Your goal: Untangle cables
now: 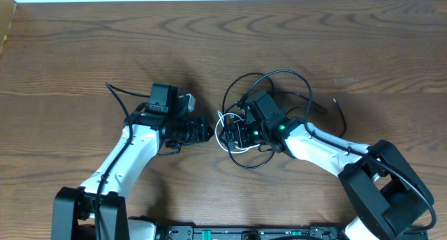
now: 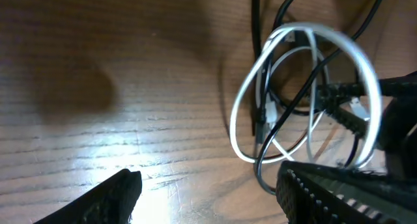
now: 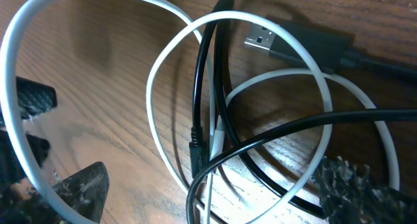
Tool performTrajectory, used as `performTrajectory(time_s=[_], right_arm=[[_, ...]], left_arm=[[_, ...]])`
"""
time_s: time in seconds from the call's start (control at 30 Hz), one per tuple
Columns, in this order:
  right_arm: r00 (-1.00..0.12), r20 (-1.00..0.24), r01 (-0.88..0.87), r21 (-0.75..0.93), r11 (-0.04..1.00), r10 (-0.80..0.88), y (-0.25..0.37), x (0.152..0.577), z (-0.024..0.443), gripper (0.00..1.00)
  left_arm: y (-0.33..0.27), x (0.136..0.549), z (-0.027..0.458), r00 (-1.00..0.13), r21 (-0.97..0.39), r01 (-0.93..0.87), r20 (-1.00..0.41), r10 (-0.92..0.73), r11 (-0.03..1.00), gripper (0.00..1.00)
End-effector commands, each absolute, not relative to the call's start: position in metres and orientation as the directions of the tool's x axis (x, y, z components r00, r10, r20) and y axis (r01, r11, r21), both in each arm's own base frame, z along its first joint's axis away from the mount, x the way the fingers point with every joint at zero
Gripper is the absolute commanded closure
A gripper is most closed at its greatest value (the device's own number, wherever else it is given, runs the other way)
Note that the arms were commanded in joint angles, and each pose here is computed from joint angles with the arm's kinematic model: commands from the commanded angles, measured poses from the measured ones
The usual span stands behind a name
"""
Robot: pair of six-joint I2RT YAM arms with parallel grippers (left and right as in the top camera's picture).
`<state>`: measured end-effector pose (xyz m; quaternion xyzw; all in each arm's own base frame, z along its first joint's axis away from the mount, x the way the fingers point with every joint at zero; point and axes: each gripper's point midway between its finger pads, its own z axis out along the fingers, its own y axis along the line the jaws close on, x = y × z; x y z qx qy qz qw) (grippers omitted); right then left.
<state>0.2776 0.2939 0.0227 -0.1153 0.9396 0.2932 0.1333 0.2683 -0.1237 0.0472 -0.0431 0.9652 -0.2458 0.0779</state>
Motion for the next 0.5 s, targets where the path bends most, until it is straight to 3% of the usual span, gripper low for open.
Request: performTrajectory(time_s=[0.0,0.33,0.4,0.43,0.47], right_arm=[[-0.948,-0.273,-0.287,0.496,0.82,-0.166,0.289,0.267,0.003,0.02],[-0.948,-0.272,-0.285,0.492,0.823,-0.166,0.288,0.267,0.003,0.03],[-0.948,-0.271,-0.285,0.492,0.822,-0.166,0.288,0.267,0.003,0.16],[-0.948,-0.271,-0.288,0.502,0.815,-0.168,0.29,0.267,0.005,0.36],[-0.947,-0.272,-0.295,0.525,0.798,-0.171,0.293,0.265,0.011,0.49]], left_arm=[[-0.122,0.258,0.039,-0.987,-0.48,-0.063,-0.098,-0.125,0.875,0.28],[-0.112,0.256,0.031,-0.985,-0.426,-0.077,-0.105,-0.133,0.902,0.34],[-0.112,0.258,0.032,-0.985,-0.427,-0.074,-0.11,-0.134,0.901,0.34],[-0.111,0.258,0.032,-0.984,-0.425,-0.074,-0.114,-0.134,0.902,0.34],[-0.11,0.259,0.031,-0.984,-0.419,-0.074,-0.118,-0.135,0.905,0.33]])
